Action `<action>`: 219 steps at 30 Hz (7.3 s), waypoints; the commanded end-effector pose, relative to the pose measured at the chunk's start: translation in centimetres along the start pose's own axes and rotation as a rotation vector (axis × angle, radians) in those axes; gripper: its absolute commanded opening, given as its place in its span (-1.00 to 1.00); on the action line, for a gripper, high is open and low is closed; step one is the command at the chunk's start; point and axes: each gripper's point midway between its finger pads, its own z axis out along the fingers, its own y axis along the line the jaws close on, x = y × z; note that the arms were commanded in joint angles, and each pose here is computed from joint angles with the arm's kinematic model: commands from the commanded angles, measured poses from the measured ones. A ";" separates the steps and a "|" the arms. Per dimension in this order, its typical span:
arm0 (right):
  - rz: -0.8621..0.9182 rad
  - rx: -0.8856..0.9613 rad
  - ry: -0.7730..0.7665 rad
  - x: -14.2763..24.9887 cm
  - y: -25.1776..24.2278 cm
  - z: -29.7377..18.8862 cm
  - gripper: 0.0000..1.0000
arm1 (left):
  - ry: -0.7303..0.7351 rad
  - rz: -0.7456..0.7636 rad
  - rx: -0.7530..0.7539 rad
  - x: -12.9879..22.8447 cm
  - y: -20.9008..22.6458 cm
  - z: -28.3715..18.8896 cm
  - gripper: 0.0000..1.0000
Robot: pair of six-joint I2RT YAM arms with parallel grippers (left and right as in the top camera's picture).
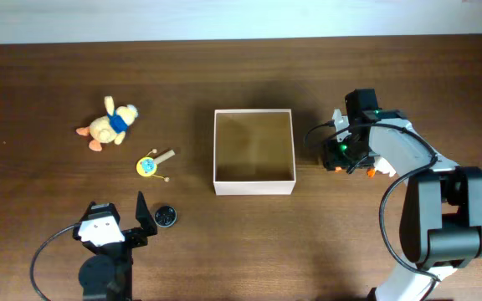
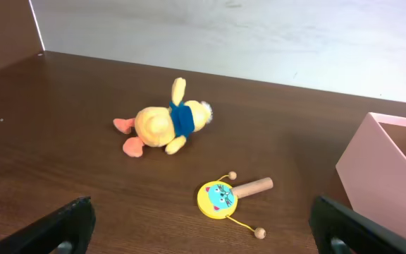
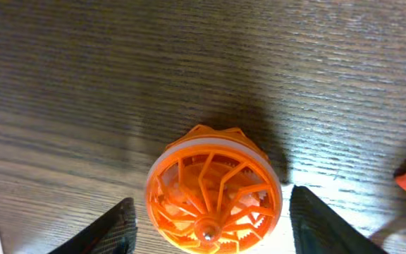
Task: Pack container
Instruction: 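Close the right gripper on the orange fan toy beside the right arm, then lift the orange fan toy and carry it over the white box, then lower the orange toy into the box and open the right gripper, then move the right gripper back to the pink-white plush toy and grasp it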
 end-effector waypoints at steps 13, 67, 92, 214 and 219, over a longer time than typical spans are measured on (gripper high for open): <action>-0.022 -0.005 -0.009 -0.2 0.8 0.5 -0.21 | -0.003 0.015 0.010 0.1 -0.1 0.0 0.98; -0.384 0.067 -0.266 -9.1 15.0 -13.3 -0.49 | -0.003 0.015 0.010 0.1 -0.1 0.0 0.98; -0.399 0.067 -0.126 -8.7 15.4 -5.9 -0.57 | -0.003 0.015 0.010 0.1 -0.1 0.0 0.98; 0.273 0.273 0.158 1.3 -9.0 -2.7 0.04 | -0.003 0.015 0.010 0.1 -0.1 0.0 0.98; 0.300 0.279 0.163 1.7 -10.0 -2.8 -0.02 | -0.003 0.015 0.010 0.1 -0.1 0.0 0.98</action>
